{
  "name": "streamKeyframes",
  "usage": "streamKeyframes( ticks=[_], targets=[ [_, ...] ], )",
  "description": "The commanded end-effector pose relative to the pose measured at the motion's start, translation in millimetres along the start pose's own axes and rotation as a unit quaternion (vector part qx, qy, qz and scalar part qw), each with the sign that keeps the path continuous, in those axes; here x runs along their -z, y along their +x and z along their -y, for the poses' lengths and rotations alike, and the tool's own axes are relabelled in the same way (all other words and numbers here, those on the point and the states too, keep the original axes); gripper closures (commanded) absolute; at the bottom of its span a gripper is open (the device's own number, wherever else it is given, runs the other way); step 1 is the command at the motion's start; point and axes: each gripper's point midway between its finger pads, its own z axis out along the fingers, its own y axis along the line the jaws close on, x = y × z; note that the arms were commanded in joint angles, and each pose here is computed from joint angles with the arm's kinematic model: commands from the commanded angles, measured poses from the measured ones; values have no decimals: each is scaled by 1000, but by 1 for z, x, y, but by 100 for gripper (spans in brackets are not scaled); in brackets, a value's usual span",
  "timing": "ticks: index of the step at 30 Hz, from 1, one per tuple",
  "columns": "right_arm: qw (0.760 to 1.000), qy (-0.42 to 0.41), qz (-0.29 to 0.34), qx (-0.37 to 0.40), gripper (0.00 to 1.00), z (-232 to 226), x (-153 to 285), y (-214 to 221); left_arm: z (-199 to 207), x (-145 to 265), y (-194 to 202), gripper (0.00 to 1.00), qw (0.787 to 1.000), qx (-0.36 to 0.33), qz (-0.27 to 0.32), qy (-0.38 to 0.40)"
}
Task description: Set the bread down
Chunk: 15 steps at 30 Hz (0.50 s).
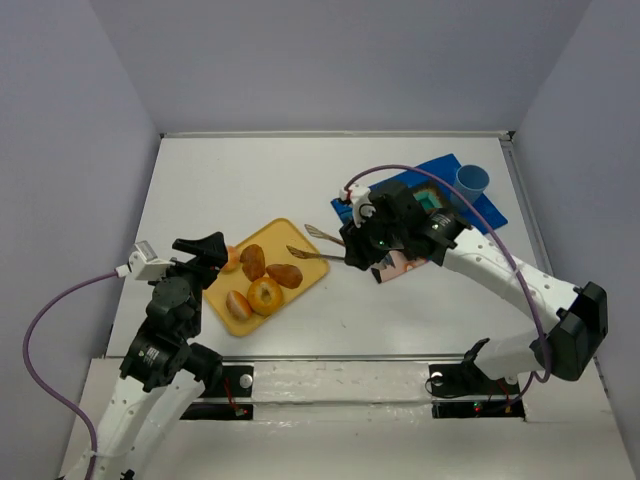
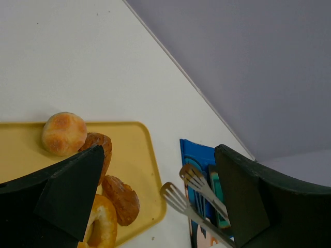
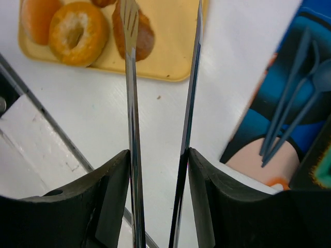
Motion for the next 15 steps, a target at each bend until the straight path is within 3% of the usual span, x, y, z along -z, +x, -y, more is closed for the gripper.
streamKeyframes(
  ticks=[1,7,15],
  targets=[
    [994,-64,14,86,47,-39,-3,-15,0,-4,-2,1,1000,1,12,-1],
    [987,-83,-38,131,47,-55,-19,14,0,-4,-1,1,1000,-1,9,0],
    [987,-56,-68,133,46,-47,-37,27,0,-4,-1,1,1000,-1,9,0]
  ],
)
